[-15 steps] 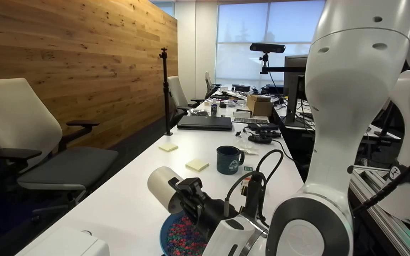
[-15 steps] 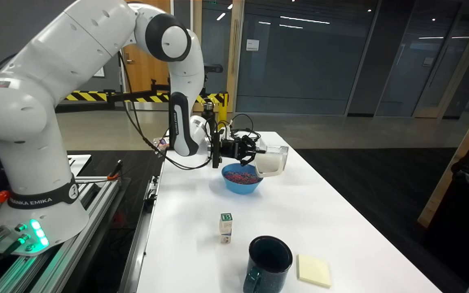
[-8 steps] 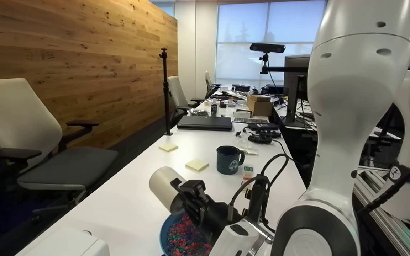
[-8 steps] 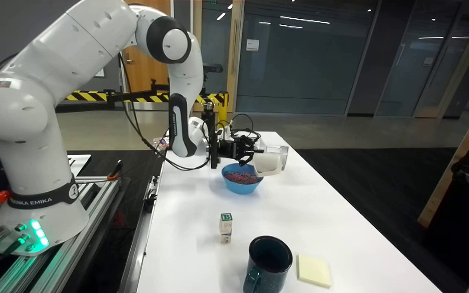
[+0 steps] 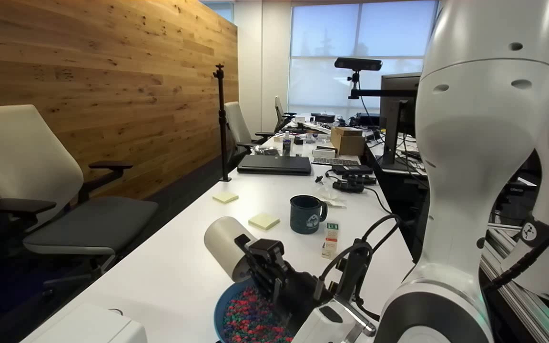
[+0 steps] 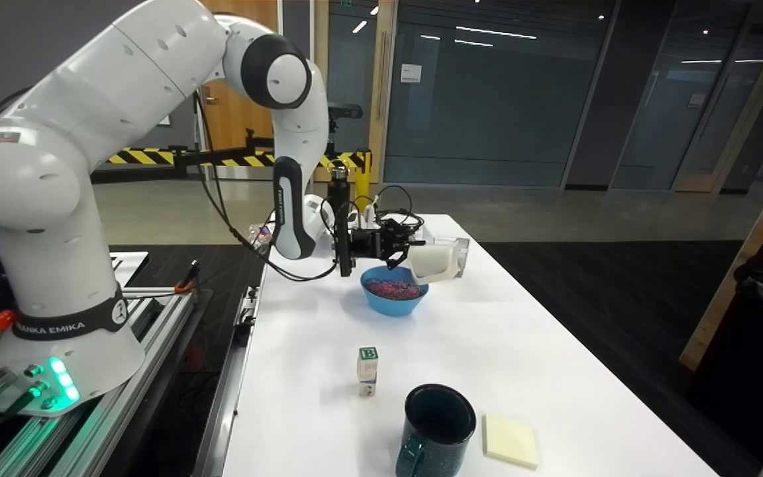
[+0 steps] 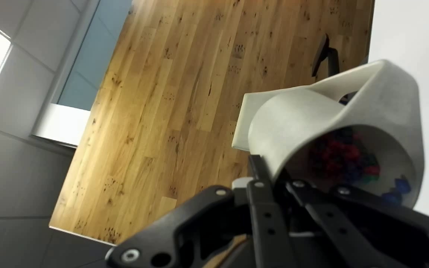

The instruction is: Pour the contents of the white cu into the blue bowl

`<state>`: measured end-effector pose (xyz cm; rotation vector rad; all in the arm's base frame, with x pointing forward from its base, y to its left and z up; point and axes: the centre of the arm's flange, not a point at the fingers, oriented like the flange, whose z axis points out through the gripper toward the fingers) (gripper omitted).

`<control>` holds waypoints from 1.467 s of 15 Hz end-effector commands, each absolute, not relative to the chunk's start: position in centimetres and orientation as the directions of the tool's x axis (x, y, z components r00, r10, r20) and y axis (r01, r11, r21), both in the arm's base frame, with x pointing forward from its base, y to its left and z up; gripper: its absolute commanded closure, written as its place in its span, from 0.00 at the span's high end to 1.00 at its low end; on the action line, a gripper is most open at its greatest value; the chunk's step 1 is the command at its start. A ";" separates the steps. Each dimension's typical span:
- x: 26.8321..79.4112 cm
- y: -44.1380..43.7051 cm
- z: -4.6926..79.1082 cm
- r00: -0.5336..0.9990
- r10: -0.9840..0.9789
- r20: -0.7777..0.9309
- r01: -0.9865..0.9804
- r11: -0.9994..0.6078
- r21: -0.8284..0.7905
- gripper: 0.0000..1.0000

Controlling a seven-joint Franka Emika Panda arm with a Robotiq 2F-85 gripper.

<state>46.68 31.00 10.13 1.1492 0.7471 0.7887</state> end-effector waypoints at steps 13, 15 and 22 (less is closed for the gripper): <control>46.0 30.7 9.8 0.479 0.875 -0.072 -0.321 0.252 0.913 0.01; 46.0 30.7 9.8 0.477 0.876 -0.072 -0.326 0.252 0.911 0.01; 46.3 30.7 10.1 0.475 0.878 -0.058 -0.359 0.254 0.898 0.01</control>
